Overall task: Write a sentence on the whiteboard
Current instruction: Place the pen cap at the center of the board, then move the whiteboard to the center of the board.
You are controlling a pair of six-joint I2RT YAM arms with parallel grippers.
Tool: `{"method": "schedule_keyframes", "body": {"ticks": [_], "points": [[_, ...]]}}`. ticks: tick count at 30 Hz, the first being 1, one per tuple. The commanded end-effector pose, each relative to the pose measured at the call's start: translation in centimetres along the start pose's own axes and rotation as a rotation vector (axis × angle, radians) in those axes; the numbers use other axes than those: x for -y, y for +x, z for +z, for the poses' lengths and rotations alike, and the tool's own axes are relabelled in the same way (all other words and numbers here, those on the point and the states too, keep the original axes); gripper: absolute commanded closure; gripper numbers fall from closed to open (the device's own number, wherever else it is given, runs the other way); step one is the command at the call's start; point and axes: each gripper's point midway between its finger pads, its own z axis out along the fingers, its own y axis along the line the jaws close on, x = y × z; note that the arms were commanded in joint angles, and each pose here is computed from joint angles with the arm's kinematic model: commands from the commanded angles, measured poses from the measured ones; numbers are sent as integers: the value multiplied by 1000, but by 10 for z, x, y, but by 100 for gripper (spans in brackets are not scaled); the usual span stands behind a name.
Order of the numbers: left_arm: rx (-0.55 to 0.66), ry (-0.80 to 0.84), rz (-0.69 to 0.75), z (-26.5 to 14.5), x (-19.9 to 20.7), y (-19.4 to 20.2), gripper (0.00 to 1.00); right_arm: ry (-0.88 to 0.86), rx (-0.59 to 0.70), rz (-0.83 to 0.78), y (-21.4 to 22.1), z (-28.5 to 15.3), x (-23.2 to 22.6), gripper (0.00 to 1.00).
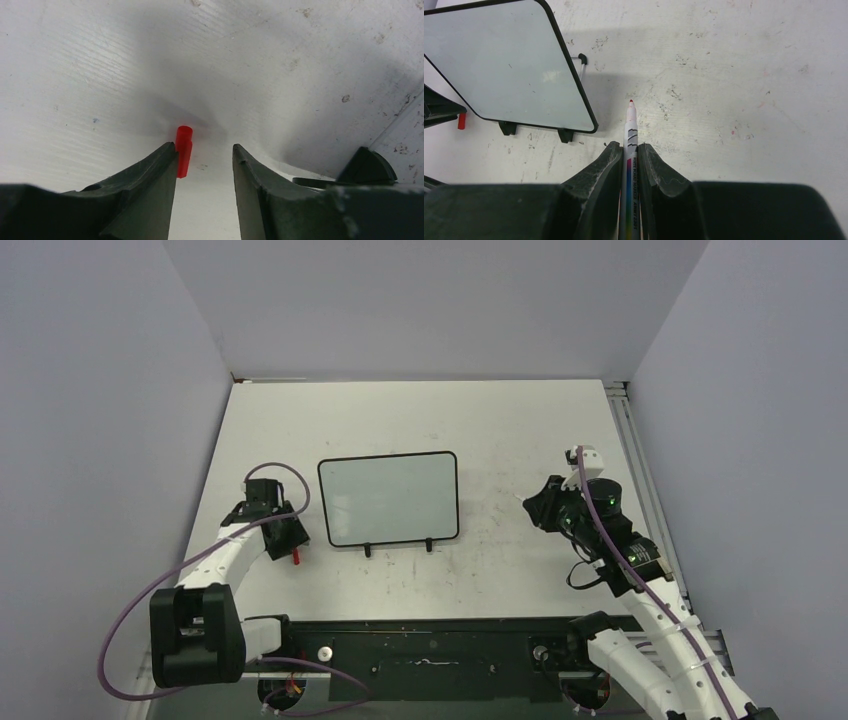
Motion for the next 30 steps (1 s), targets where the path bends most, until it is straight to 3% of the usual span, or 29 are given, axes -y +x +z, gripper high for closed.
{"method": "schedule_keyframes", "body": {"ticks": [1, 10, 13, 17, 23, 30], "points": [[96, 16, -18, -15, 8, -28, 55, -21, 54, -1, -17, -5, -6, 95], [331, -11, -66, -59, -2, -60, 27, -27, 82, 11, -21, -21, -9, 95], [424, 4, -59, -81, -1, -73, 27, -30, 74, 13, -19, -24, -10, 95], [496, 109, 42, -105, 25, -76, 34, -94, 88, 1, -22, -33, -22, 95], [514, 267, 248, -122, 79, -49, 35, -227, 130, -44, -28, -51, -45, 95], [445, 352, 315, -120, 104, -7, 36, -290, 173, 2, -37, -56, -58, 95]]}}
